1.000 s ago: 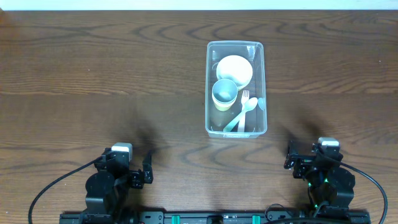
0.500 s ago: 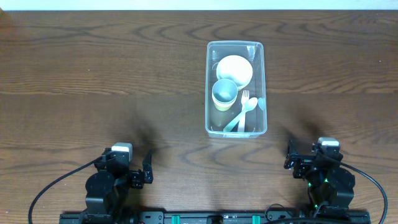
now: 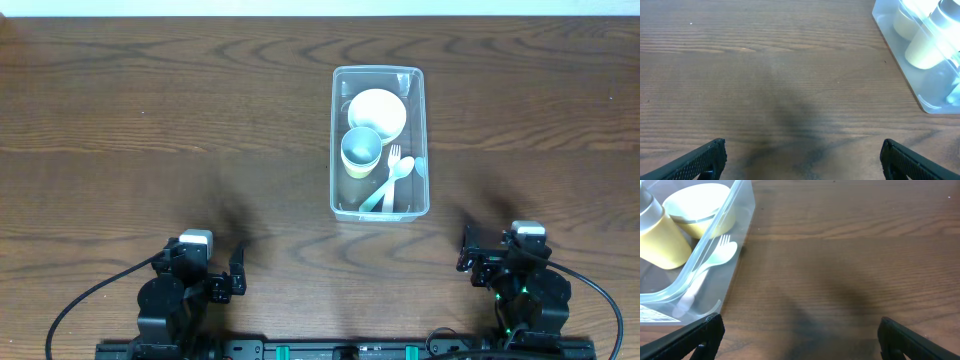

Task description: Pack container

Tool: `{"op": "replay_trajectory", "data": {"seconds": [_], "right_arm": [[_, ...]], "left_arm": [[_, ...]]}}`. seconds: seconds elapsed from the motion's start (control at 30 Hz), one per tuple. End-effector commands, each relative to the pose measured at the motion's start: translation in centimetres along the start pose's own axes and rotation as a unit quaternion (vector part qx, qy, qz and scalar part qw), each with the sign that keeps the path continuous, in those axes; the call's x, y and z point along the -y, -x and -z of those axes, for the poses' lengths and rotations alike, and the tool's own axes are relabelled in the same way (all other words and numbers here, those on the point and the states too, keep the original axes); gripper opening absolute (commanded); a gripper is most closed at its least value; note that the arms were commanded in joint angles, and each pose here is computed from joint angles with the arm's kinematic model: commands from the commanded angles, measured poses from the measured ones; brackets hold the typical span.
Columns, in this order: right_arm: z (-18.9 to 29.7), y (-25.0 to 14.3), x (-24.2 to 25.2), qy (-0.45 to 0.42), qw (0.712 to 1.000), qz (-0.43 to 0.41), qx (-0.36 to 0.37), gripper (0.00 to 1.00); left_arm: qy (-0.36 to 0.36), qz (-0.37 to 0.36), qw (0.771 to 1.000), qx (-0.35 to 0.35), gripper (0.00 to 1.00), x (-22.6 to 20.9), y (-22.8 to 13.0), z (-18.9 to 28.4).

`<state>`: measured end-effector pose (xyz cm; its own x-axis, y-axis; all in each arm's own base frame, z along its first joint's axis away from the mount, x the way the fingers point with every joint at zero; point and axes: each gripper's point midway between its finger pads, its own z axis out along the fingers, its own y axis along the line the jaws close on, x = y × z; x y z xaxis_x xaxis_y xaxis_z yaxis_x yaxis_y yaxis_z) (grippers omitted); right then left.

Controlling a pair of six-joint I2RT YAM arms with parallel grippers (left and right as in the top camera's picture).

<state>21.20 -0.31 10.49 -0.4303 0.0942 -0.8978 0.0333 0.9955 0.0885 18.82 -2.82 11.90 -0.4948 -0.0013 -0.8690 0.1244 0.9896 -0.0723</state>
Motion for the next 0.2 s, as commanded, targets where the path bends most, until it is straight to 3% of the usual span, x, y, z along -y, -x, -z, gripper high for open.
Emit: {"op": "replay_trajectory", "data": {"seconds": [0.0, 0.17], "right_arm": [[-0.02, -0.08, -0.29, 0.007, 1.0, -0.005, 0.0, 0.99], [-0.02, -0.08, -0.29, 0.007, 1.0, -0.005, 0.0, 0.99]], "left_arm": [[0.0, 0.003, 1.0, 0.005, 0.98, -0.02, 0.17, 0.04], [0.0, 0.003, 1.0, 0.005, 0.98, -0.03, 0.16, 0.04]]}}
